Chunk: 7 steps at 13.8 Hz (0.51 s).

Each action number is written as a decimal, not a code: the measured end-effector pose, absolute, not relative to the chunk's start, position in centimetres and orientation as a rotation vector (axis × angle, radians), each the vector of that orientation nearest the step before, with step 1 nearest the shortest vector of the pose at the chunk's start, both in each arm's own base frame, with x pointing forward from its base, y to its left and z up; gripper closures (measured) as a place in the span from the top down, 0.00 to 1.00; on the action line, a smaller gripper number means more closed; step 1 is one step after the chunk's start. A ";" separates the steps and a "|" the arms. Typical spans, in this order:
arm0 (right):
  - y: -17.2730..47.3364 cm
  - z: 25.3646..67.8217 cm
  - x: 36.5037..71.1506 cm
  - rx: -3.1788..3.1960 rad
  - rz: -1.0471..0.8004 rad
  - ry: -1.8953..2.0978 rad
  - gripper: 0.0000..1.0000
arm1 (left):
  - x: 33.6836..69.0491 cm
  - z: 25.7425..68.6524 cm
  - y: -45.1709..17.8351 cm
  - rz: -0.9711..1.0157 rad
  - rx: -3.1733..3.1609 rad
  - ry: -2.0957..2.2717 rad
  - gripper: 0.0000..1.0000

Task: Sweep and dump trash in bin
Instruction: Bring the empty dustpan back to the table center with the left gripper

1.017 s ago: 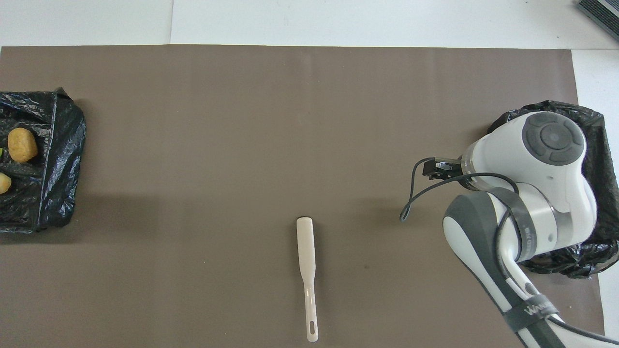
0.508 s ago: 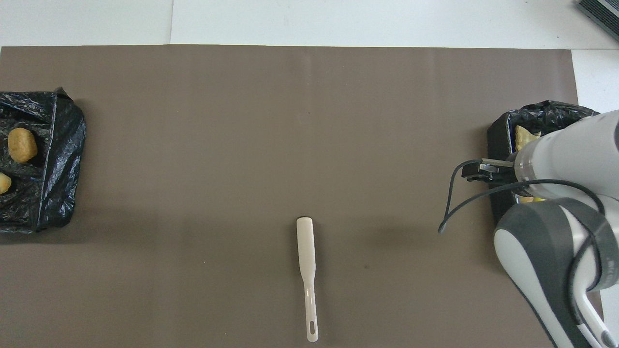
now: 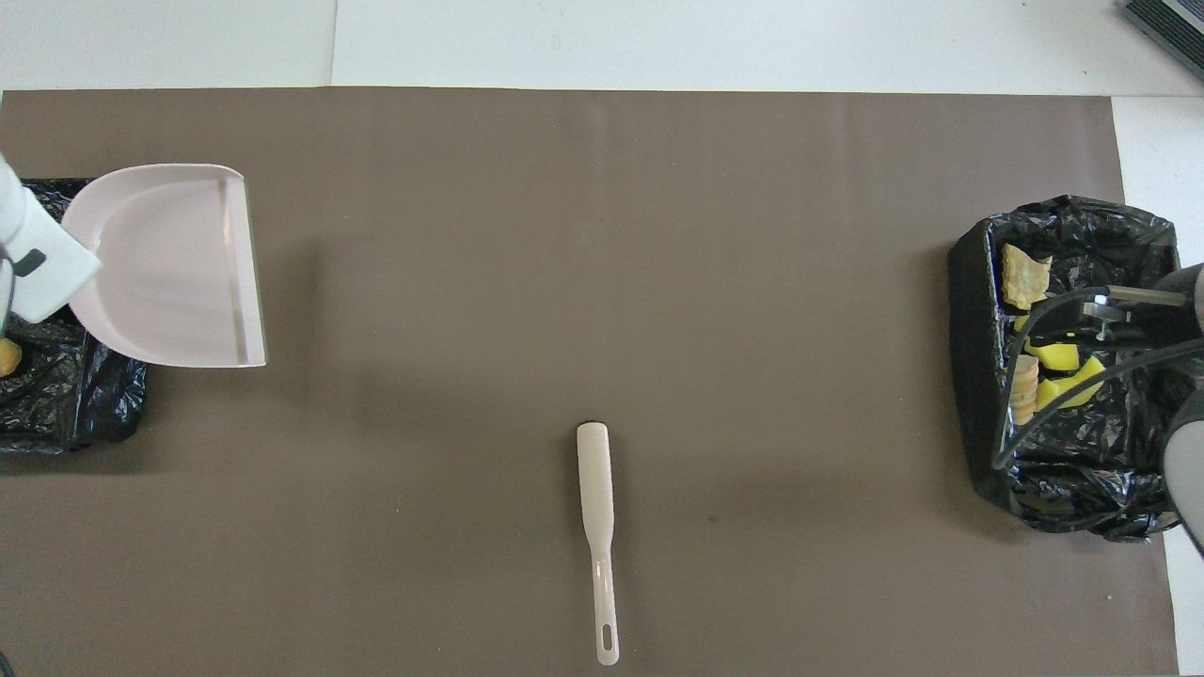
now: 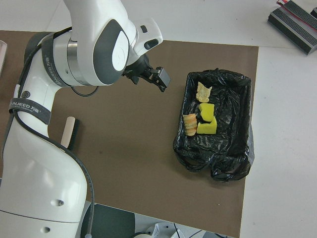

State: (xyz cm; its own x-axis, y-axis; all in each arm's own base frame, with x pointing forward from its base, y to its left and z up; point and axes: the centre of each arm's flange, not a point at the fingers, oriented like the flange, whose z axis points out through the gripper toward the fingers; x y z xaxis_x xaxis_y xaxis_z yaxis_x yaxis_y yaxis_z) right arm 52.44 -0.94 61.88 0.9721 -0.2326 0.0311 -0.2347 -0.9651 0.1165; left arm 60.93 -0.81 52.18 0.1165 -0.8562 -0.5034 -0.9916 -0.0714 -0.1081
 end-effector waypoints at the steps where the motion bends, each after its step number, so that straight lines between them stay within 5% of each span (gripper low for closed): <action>1: -2.4 62.7 52.1 3.004 0.013 -0.348 1.00 | 60.8 50.5 -3.1 0.432 -2.030 1.757 0.33; 7: -8.0 66.9 49.6 3.081 -0.013 -0.318 1.00 | 58.0 44.3 -17.8 0.317 -2.394 1.480 0.33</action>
State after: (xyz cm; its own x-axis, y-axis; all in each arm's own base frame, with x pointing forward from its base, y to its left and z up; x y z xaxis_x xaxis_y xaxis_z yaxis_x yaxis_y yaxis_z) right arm 49.57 -8.02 66.85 0.9790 -0.2040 -0.0041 -0.2036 -0.9780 0.0446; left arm 58.03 -17.83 44.33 0.4423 -0.8285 -0.3435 -0.8965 -0.4192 -0.1431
